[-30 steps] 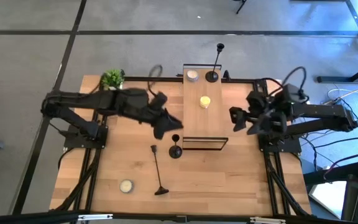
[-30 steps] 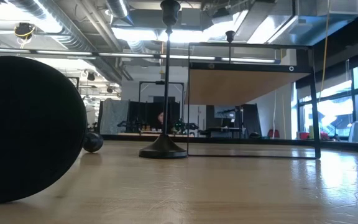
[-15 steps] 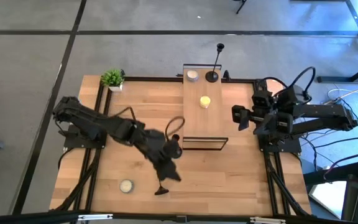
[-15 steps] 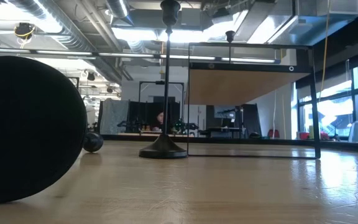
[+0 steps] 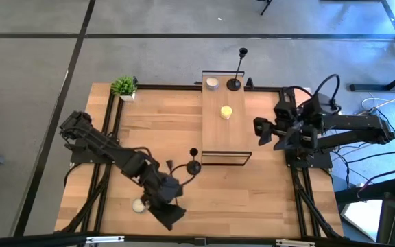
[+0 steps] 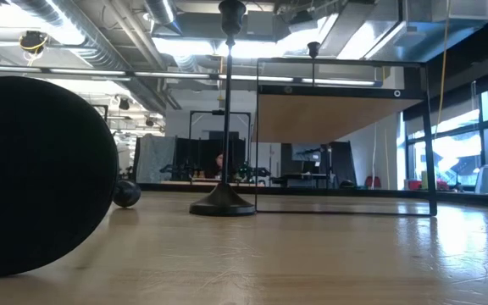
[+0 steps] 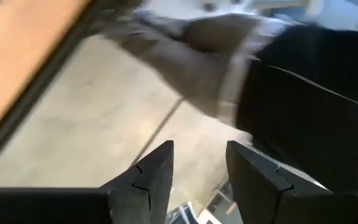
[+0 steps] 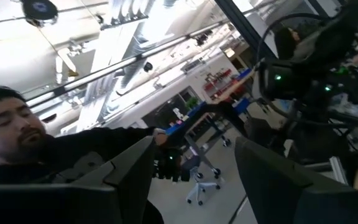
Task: Pick & Place candle stick holders
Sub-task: Put the left black candle holder to the left of the yellow candle jar on the shelf
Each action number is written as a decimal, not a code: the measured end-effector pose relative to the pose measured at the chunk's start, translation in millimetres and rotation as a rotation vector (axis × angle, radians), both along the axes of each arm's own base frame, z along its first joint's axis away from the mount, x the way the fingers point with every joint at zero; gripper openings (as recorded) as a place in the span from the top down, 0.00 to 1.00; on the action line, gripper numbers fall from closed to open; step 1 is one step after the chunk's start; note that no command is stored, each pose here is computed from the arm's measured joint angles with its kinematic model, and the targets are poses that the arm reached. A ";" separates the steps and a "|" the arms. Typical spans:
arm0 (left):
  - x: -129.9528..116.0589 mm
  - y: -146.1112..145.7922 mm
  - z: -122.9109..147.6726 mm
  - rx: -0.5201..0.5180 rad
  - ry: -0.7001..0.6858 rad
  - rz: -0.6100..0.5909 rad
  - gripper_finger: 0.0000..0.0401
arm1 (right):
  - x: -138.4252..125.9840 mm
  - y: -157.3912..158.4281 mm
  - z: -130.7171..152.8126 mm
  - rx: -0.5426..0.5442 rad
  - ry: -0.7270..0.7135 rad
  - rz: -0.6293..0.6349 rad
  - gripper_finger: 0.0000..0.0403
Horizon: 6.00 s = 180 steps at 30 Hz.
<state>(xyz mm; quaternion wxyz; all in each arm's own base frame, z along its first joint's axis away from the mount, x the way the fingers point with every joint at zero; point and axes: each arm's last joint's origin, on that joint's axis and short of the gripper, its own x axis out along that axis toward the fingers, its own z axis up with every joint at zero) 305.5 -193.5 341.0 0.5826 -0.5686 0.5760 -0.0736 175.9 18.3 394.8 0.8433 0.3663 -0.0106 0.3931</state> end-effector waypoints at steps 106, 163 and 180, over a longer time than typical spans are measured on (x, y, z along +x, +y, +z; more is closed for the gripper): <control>-11.9 53.0 -178.6 0.497 0.319 0.746 0.64 | 9.6 -3.8 -19.4 -0.026 0.172 -0.177 0.44; -90.9 74.5 17.1 0.937 -0.023 1.003 0.97 | 9.7 -3.9 -19.3 -0.009 0.182 -0.179 0.44; -109.0 169.0 56.4 1.370 -0.029 0.980 0.97 | 12.9 -12.6 -17.9 0.038 0.158 -0.501 0.44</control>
